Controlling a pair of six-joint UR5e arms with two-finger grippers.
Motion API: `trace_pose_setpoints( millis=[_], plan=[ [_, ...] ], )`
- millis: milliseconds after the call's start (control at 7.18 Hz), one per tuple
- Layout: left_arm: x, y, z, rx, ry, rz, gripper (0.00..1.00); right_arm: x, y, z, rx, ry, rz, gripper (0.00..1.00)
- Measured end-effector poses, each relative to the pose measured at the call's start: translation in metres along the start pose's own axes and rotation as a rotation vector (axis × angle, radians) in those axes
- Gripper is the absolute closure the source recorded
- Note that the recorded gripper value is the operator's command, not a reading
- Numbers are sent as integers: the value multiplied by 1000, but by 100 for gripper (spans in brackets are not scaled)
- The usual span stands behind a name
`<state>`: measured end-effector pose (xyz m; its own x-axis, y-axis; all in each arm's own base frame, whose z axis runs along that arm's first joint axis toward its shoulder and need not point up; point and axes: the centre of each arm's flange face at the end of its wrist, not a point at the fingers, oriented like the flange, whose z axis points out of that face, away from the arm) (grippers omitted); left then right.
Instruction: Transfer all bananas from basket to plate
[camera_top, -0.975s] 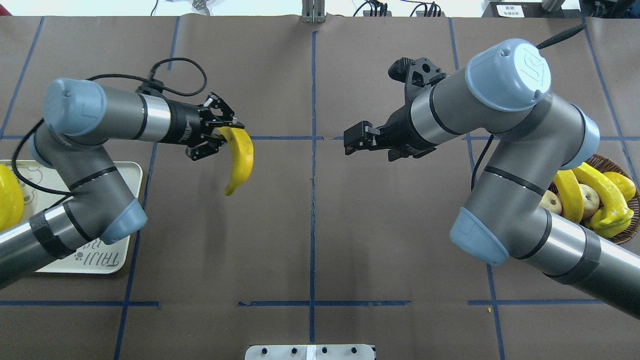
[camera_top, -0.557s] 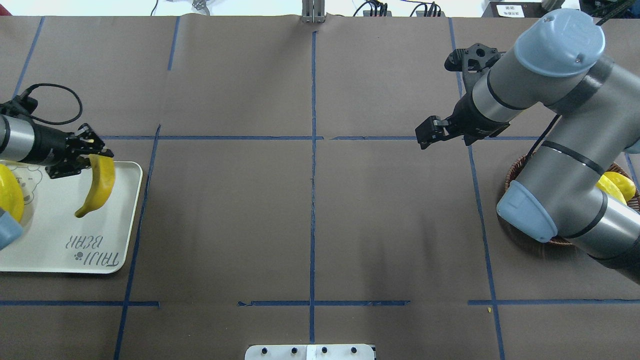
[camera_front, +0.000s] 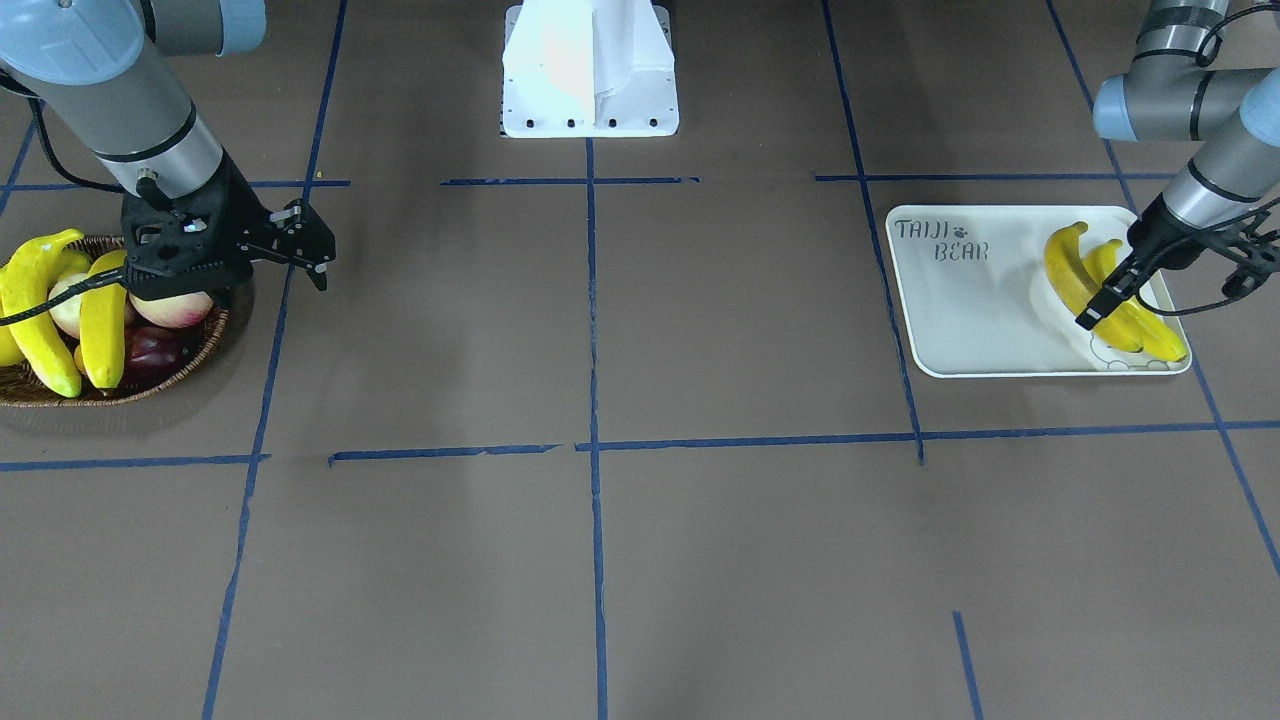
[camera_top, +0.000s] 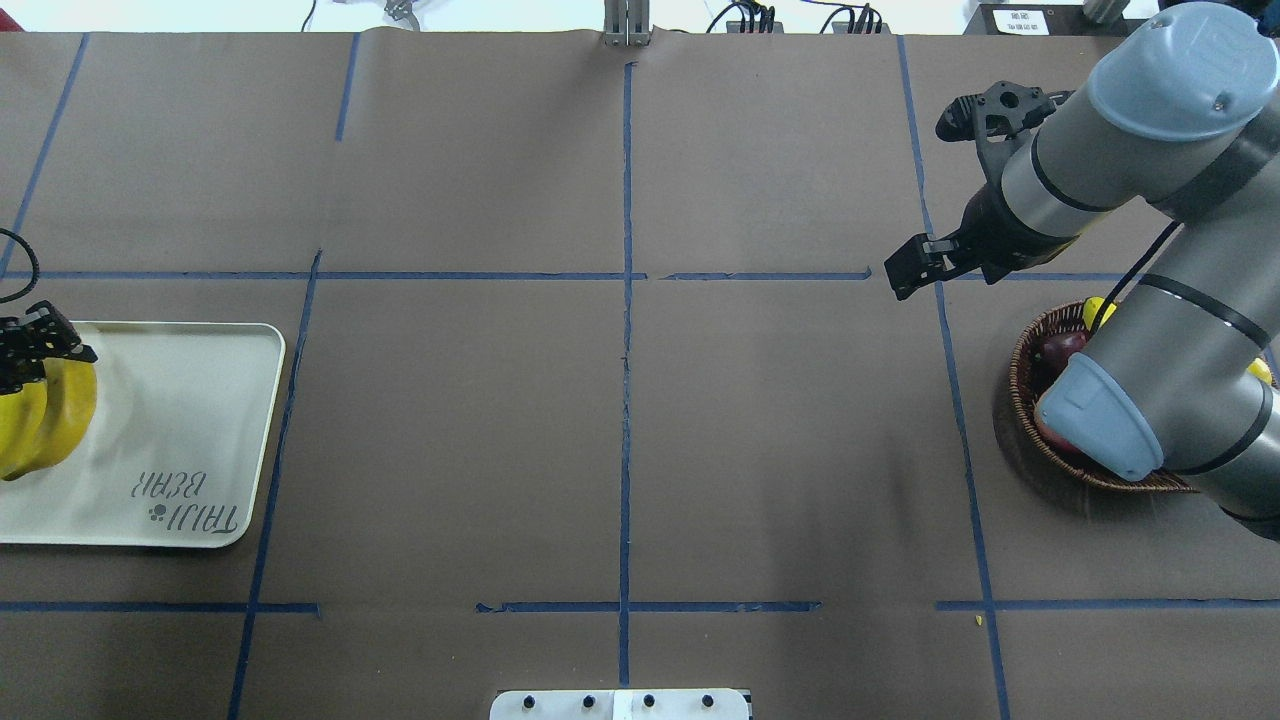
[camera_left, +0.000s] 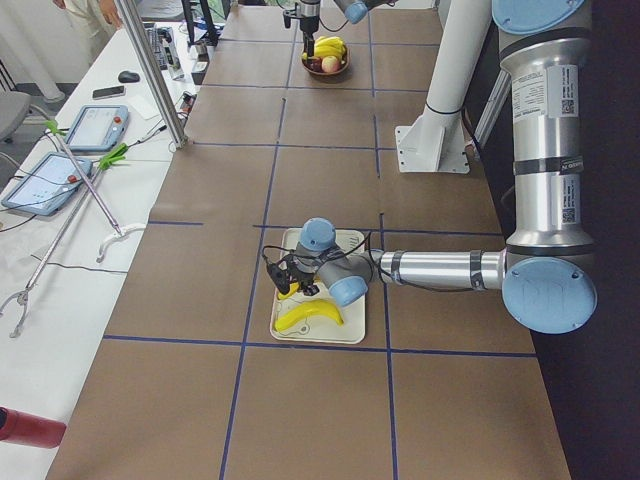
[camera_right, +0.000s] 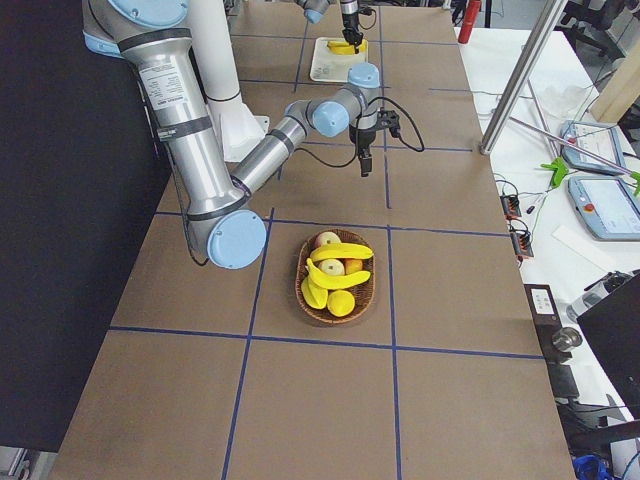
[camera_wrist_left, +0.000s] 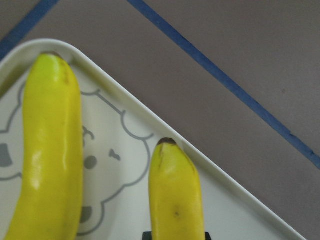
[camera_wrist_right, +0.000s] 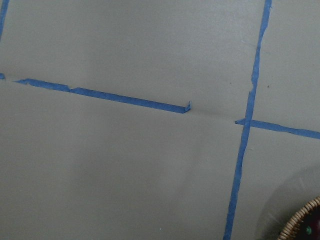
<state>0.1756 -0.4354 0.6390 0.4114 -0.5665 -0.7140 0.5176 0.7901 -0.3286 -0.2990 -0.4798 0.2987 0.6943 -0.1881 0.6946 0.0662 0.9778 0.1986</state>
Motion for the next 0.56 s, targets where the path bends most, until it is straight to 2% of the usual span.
trace_pose_setpoints(
  millis=[278,557],
  plan=[
    [-20,-16,-11,32,-12,92,0,8,3,-3,0,4,0,1],
    [-9,-34,-52,-25,64,108,0,47,15,-7,-18,13,-41,1]
  ],
)
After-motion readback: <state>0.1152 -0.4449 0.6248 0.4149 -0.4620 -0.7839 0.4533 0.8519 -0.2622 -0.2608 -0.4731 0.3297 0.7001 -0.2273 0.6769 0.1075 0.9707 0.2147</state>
